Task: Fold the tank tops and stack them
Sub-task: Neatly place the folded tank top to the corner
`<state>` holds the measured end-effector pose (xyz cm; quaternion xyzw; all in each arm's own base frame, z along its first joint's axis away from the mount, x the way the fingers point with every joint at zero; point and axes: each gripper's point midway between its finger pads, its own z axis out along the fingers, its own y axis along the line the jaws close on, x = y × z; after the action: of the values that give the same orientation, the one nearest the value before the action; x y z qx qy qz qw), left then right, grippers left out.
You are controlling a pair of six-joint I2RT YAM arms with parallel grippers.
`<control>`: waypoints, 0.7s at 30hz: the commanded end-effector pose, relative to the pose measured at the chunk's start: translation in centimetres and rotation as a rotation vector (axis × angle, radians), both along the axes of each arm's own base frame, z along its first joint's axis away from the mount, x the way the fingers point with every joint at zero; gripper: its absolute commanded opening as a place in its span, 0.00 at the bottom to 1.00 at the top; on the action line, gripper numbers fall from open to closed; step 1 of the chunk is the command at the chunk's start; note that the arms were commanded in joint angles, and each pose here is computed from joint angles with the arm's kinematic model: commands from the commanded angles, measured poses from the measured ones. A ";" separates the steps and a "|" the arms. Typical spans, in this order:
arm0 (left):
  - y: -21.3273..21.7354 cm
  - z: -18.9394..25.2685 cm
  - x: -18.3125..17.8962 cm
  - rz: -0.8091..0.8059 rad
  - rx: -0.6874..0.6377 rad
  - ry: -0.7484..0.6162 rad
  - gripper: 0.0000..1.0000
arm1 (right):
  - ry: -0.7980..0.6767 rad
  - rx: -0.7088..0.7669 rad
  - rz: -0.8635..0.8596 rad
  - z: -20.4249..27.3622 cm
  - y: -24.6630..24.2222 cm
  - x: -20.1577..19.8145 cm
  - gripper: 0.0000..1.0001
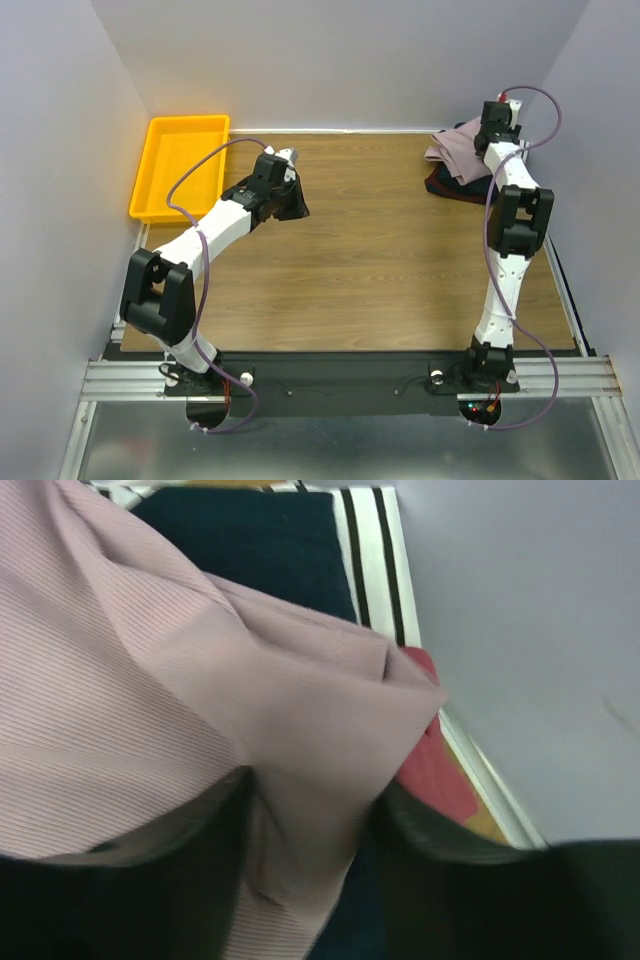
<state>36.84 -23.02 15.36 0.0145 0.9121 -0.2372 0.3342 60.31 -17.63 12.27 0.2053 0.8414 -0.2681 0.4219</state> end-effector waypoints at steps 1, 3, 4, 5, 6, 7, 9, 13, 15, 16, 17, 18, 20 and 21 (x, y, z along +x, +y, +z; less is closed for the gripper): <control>-0.2 0.7 0.3 -0.010 -0.028 -0.029 0.25 | -0.183 0.064 -0.065 7.4 -0.6 -1.1 0.67; -0.4 0.9 0.2 -0.017 -0.037 -0.030 0.25 | -0.211 0.103 -0.059 8.2 0.0 -1.5 0.97; -0.5 0.9 0.2 -0.017 -0.040 -0.028 0.25 | -0.226 0.120 -0.055 8.7 0.3 -1.6 1.00; -0.5 1.2 0.2 -0.017 -0.045 -0.034 0.25 | -0.266 0.142 -0.054 10.6 0.7 -2.1 1.00; -0.5 1.4 0.2 -0.017 -0.047 -0.038 0.25 | -0.270 0.176 -0.033 10.6 1.5 -2.3 1.00; -0.5 1.5 0.2 -0.014 -0.048 -0.041 0.25 | -0.278 0.208 -0.013 10.8 2.2 -2.5 1.00; -0.4 2.1 0.3 -0.010 -0.052 -0.052 0.26 | -0.301 0.305 0.054 11.7 5.0 -3.5 1.00; -0.6 3.1 0.3 -0.003 -0.077 -0.069 0.26 | -0.295 0.425 0.178 12.3 11.3 -5.9 1.00; -0.4 3.6 0.4 0.010 -0.084 -0.084 0.26 | -0.314 0.459 0.223 13.5 14.8 -7.5 1.00; -0.3 3.8 0.4 0.016 -0.082 -0.090 0.26 | -0.281 0.477 0.230 11.6 15.6 -8.4 1.00; -0.1 4.1 0.5 0.024 -0.081 -0.103 0.26 | -0.278 0.489 0.268 11.7 17.8 -9.1 1.00; 0.2 4.0 0.6 0.039 -0.068 -0.108 0.27 | -0.303 0.488 0.313 13.0 20.7 -10.3 1.00; 0.6 4.0 0.7 0.055 -0.055 -0.115 0.27 | -0.329 0.543 0.375 13.2 24.3 -11.7 1.00; 0.8 4.0 0.7 0.064 -0.050 -0.117 0.27 | -0.299 0.581 0.445 12.2 27.5 -13.7 1.00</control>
<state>37.12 -23.15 16.67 0.0020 0.9031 -0.2483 0.3504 49.60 1.46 24.28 0.2069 0.8362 0.0143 0.5076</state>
